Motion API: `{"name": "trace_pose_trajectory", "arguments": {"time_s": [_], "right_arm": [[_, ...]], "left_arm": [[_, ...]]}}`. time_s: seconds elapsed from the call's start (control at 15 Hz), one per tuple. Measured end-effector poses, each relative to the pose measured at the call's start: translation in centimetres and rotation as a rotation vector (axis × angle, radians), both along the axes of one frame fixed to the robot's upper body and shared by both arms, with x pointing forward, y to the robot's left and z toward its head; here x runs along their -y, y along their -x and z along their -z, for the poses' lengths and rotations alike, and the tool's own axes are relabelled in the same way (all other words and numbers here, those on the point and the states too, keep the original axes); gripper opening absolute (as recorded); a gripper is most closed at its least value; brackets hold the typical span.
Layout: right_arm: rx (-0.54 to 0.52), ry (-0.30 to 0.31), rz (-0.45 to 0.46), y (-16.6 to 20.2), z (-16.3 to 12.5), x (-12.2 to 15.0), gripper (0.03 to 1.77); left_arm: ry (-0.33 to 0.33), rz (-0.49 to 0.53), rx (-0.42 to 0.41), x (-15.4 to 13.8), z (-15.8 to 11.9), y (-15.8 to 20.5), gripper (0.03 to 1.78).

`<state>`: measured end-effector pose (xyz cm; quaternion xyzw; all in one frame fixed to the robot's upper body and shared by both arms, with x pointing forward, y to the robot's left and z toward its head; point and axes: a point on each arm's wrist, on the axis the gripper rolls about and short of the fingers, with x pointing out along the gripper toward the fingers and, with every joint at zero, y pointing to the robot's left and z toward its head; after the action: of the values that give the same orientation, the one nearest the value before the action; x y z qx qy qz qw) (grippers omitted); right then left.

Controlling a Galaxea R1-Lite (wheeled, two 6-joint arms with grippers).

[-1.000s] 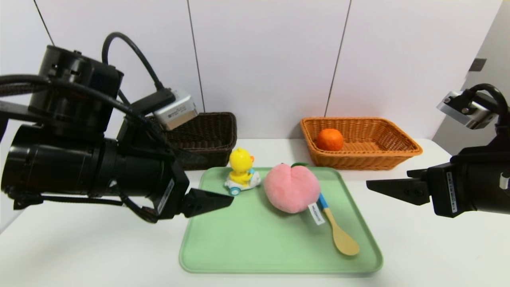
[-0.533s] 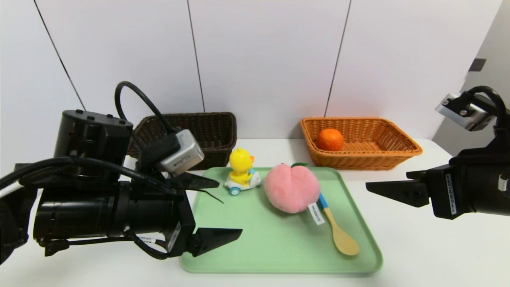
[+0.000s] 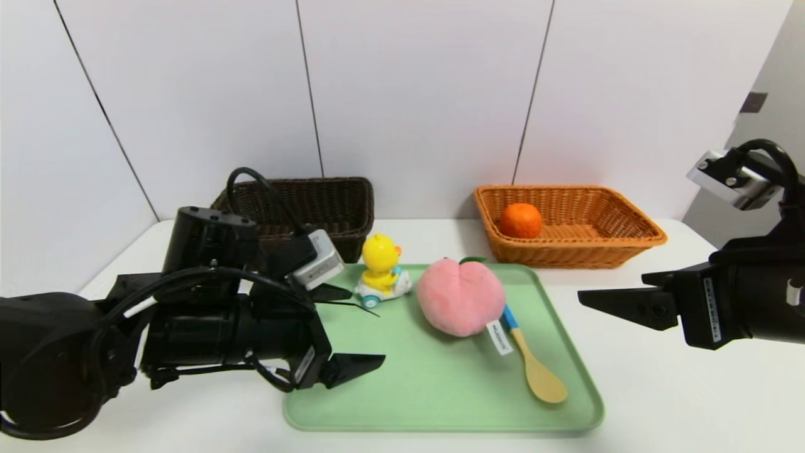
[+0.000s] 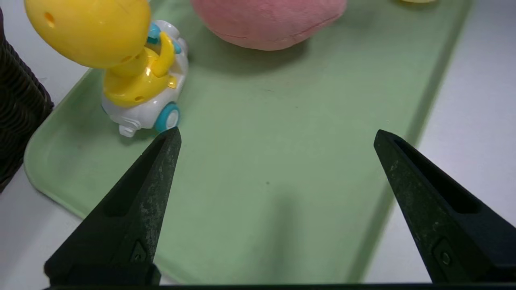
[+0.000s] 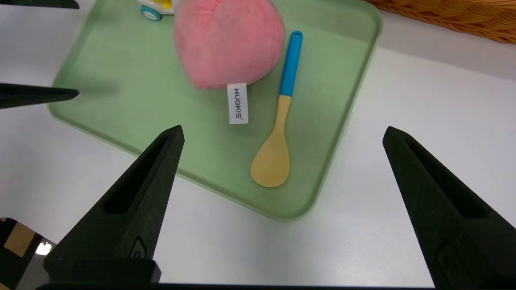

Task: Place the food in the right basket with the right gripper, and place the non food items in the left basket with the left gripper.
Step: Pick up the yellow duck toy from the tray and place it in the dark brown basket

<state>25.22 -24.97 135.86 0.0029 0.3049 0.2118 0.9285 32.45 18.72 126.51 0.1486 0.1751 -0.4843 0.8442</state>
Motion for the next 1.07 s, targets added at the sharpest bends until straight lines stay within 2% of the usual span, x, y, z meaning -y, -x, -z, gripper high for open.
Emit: {"name": "trace_pose_trajectory", "arguments": {"time_s": [0.27, 0.8, 1.07], "right_arm": [[0.001, 0.002, 0.005, 0.2, 0.1, 0.2, 1.70], [0.001, 0.001, 0.002, 0.3, 0.1, 0.2, 1.70], [-0.001, 0.002, 0.003, 0.4, 0.2, 0.3, 1.70]], "left_arm": [[0.044, 0.009, 0.025, 0.2, 2.2, -3.1, 1.69], [0.023, -0.055, 0.035, -1.3, 3.2, -6.2, 1.69], [0.047, -0.013, 0.021, -0.8, 3.7, -7.5, 1.69]]}}
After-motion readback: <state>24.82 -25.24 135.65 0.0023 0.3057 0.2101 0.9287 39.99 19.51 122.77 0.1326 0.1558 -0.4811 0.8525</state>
